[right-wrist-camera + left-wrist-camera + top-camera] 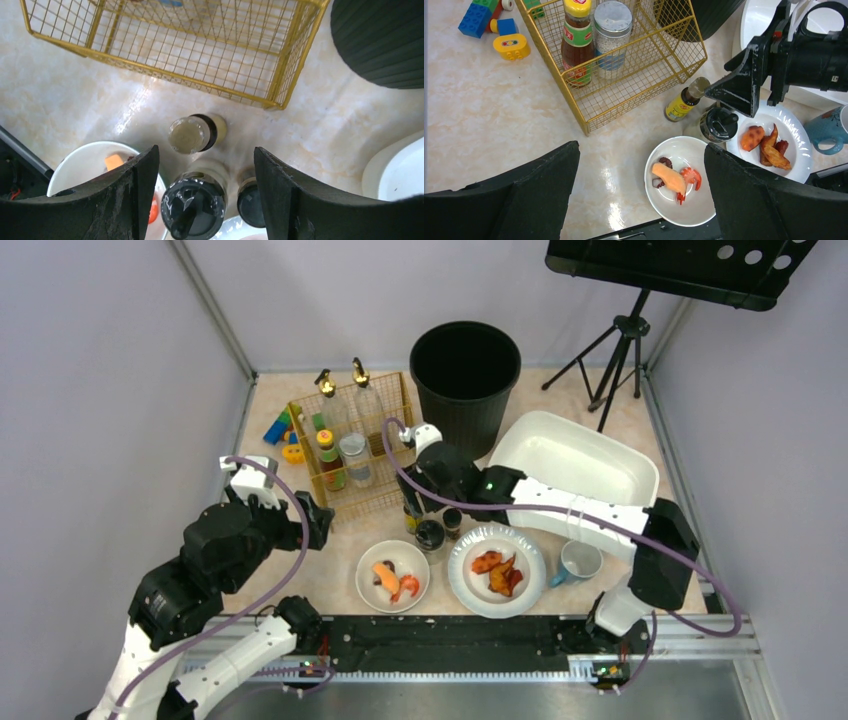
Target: Clear the kitchen counter
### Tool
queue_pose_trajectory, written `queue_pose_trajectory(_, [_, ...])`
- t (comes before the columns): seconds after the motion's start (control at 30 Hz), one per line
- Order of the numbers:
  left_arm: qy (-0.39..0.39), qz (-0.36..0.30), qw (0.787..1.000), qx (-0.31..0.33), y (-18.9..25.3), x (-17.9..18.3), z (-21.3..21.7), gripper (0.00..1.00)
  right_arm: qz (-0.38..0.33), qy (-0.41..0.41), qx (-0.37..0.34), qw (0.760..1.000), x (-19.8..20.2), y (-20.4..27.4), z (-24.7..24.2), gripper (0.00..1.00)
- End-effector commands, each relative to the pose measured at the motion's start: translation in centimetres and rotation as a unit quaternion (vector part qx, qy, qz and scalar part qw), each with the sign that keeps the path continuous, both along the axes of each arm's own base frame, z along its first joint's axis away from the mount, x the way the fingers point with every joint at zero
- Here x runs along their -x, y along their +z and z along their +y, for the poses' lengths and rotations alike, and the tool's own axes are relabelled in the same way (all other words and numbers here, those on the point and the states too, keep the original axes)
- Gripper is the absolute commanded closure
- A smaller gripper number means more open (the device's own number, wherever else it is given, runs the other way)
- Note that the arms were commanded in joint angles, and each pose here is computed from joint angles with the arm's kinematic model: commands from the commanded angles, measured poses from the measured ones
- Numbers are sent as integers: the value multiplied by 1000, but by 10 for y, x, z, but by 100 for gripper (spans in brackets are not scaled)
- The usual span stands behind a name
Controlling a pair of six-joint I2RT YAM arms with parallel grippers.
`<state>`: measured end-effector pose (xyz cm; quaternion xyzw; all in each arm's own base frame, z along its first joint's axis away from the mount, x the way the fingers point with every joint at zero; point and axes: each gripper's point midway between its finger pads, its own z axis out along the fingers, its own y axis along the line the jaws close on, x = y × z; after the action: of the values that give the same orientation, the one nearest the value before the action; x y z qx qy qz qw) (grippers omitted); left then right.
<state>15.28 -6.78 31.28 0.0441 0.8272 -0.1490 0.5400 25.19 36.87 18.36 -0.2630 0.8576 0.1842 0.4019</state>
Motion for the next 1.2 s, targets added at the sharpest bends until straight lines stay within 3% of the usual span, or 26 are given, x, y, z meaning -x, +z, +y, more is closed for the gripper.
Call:
queue_pose_trajectory(0.0, [0,-14,1000,17,10,-4,-4,1,-14,8,-62,998,13,32,7,32])
queue_pose_trajectory(0.37, [-1,-13,1000,18,9,-5,-5,1,9,11,-44,999,39,3,-8,36])
queue_pose_trajectory(0.83, [-1,-13,1000,18,7,-6,-7,1,30,27,-28,999,54,-19,-1,52])
queue_pose_trajectory(1.17, [-1,-15,1000,19,8,-4,-5,1,32,20,-2,999,57,-31,-5,57])
